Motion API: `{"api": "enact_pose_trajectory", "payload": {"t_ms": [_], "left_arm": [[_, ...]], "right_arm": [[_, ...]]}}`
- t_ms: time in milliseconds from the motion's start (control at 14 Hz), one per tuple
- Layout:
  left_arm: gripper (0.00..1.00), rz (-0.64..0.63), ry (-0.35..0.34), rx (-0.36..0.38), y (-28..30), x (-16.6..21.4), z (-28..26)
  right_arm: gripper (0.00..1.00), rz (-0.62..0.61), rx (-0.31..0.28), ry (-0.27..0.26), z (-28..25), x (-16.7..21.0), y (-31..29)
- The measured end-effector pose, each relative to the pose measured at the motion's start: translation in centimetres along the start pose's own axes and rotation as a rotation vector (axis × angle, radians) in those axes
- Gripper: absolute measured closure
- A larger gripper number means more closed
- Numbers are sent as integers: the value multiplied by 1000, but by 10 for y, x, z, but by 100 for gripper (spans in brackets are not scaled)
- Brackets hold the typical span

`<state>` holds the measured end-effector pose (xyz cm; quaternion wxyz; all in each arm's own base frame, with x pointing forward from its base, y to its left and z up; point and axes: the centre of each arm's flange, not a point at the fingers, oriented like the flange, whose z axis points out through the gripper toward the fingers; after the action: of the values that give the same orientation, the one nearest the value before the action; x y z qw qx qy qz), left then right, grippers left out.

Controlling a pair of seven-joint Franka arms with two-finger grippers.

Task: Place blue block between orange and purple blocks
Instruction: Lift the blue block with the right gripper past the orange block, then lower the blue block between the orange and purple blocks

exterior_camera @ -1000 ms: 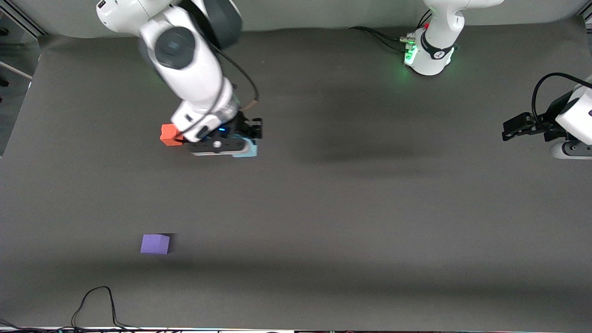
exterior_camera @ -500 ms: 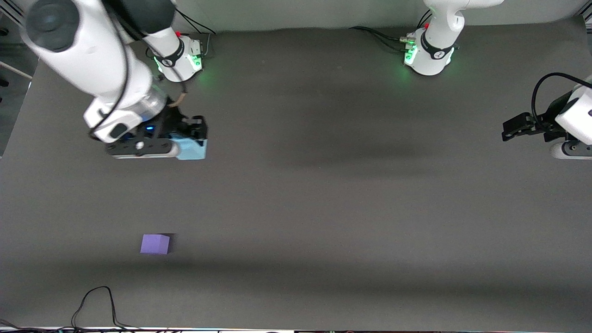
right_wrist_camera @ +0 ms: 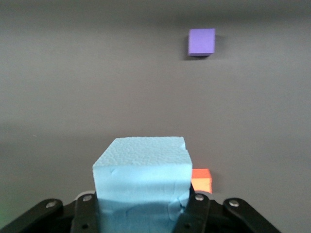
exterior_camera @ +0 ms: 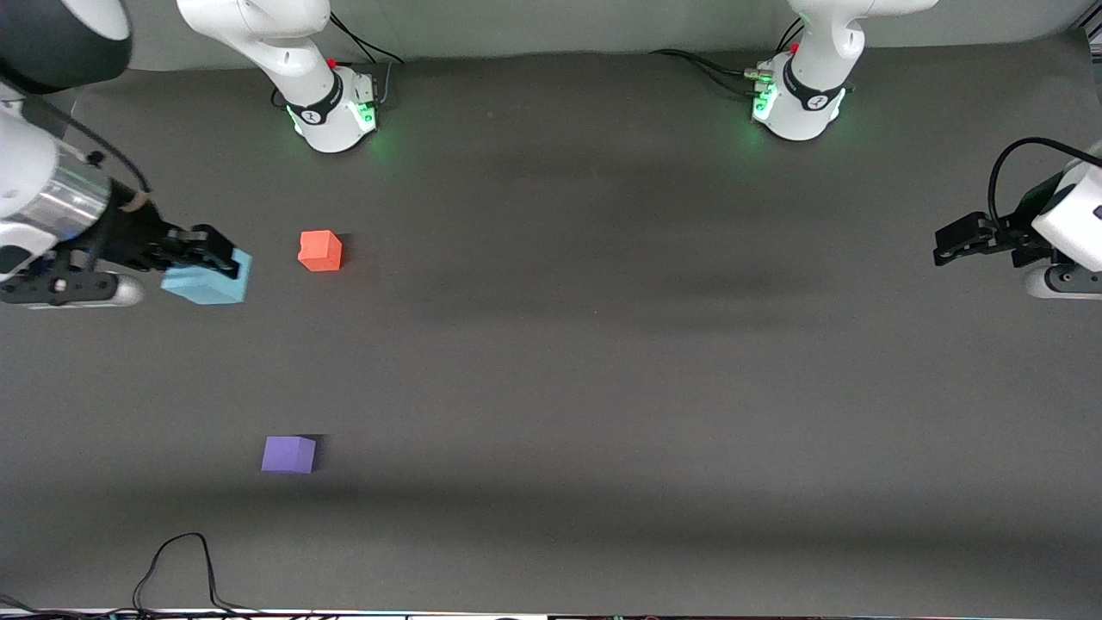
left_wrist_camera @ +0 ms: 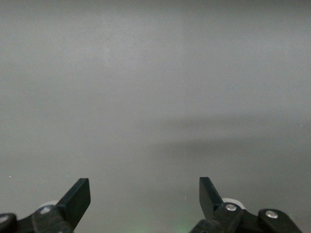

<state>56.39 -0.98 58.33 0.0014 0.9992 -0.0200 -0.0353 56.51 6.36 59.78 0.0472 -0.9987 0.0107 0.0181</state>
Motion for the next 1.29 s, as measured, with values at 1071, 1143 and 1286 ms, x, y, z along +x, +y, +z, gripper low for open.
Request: {"api": "enact_pose_trajectory", "payload": {"t_ms": [1071,1143,1286], "left_arm": [[0,3,5,2,1,1,1],[0,3,5,2,2,1,1],[0,3,4,2,2,2,2]], "right_arm": [[44,46,15,20,251,44,75],[44,40,15,29,275,41,73],[44,24,13,57,318,32,73]]}}
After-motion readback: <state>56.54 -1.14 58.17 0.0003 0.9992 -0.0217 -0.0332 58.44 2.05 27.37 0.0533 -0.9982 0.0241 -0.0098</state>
